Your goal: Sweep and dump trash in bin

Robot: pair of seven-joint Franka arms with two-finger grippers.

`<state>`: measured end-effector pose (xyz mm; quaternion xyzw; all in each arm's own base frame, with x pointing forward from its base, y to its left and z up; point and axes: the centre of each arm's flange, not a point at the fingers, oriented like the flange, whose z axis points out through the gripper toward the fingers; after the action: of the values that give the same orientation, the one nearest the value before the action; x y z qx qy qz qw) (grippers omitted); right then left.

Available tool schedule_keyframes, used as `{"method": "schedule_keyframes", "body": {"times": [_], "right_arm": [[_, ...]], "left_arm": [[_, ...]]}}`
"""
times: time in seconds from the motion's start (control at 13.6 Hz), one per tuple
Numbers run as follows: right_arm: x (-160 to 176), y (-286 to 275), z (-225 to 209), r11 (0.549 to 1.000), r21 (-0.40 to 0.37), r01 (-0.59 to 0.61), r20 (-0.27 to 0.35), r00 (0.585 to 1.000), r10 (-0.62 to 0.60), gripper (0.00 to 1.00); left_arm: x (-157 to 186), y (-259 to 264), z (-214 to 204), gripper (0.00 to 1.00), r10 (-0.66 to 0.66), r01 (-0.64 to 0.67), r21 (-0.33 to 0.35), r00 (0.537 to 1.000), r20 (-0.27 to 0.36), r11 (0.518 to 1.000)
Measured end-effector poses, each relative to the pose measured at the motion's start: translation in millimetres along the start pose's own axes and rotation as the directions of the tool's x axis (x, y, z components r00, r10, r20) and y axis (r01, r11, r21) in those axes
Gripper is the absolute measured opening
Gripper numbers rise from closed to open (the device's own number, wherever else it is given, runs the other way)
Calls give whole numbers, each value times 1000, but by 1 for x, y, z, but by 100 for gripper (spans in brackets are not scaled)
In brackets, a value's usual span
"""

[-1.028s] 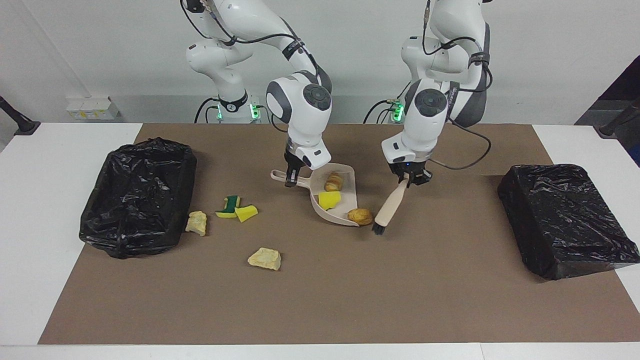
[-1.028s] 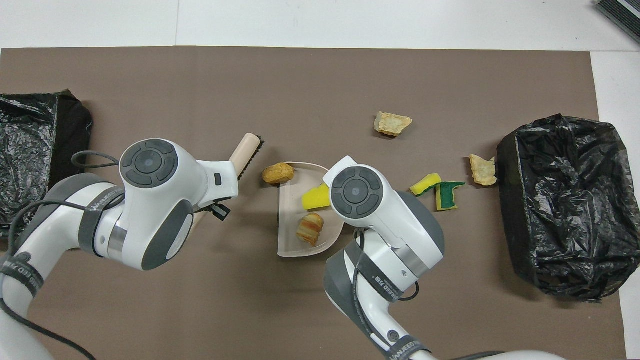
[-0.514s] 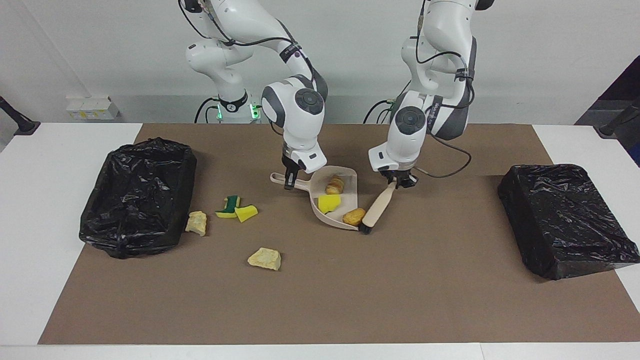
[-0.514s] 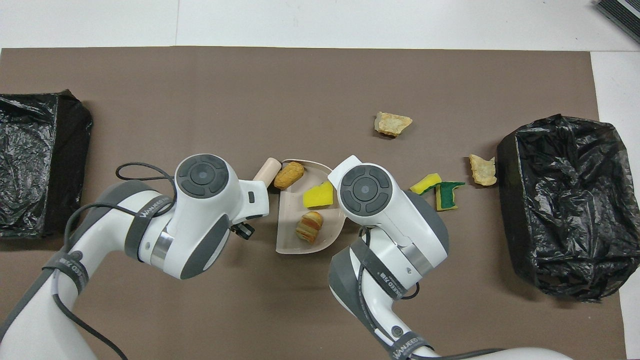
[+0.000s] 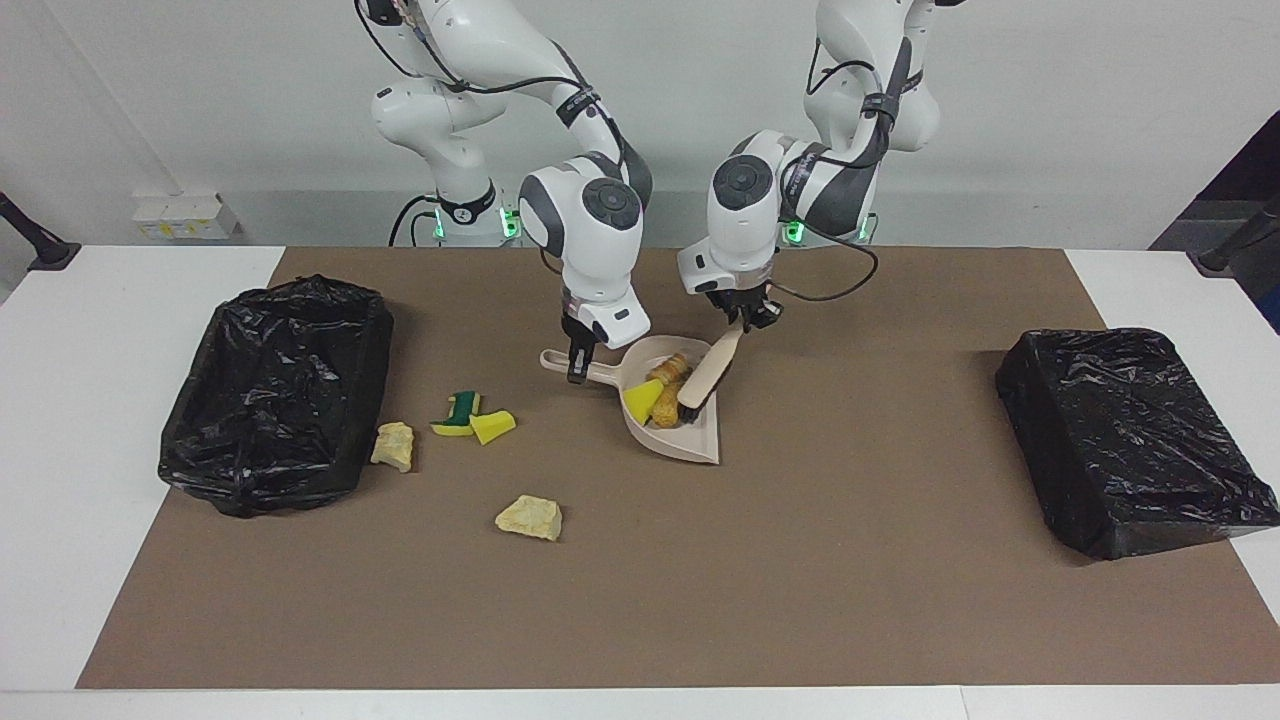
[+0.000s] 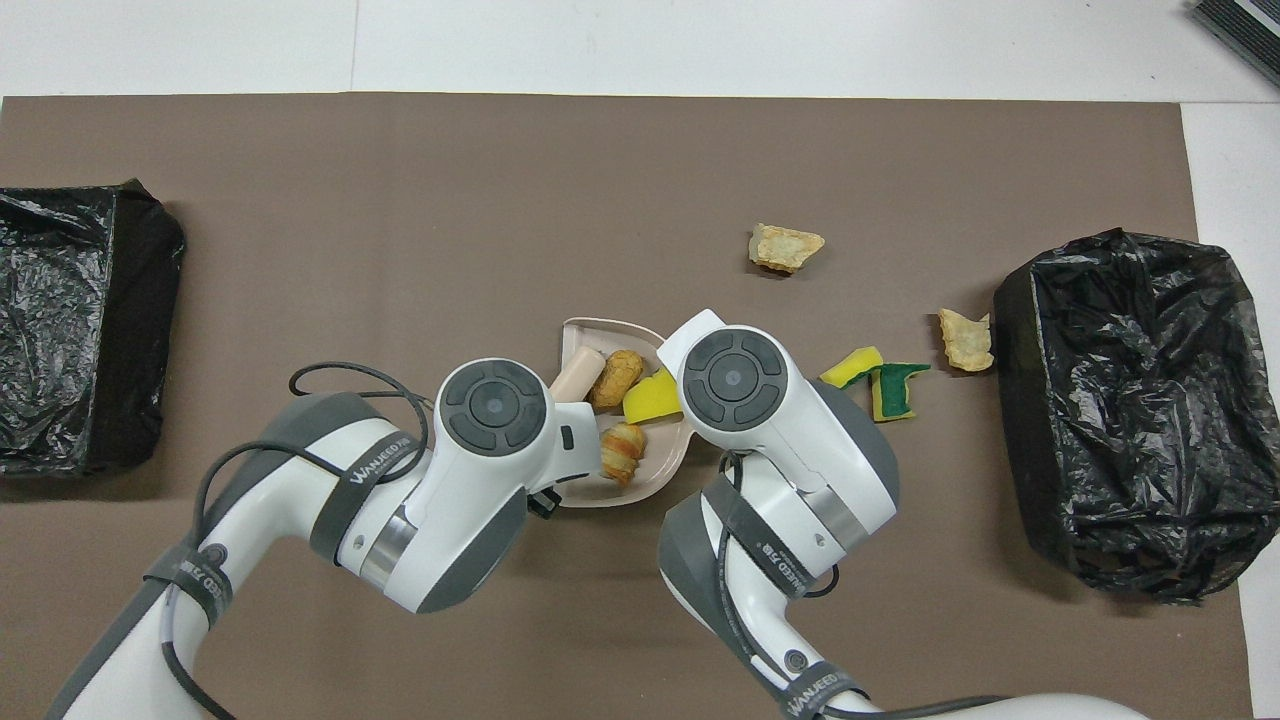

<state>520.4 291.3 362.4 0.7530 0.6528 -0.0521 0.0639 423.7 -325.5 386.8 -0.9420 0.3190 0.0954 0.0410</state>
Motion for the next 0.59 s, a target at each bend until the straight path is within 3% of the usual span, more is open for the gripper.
{"method": "schedule_keyframes", "body": {"times": [0.37, 0.59], "right_arm": [[0, 7, -2, 1000, 5, 28, -104, 994, -27, 33], [-13, 18, -2, 996, 1, 84, -117, 990, -83, 33]], "left_arm": [[-13, -12, -22, 26, -68, 68, -11, 998, -8, 998], [-18, -22, -25, 26, -166, 166, -15, 986, 3, 986]]}}
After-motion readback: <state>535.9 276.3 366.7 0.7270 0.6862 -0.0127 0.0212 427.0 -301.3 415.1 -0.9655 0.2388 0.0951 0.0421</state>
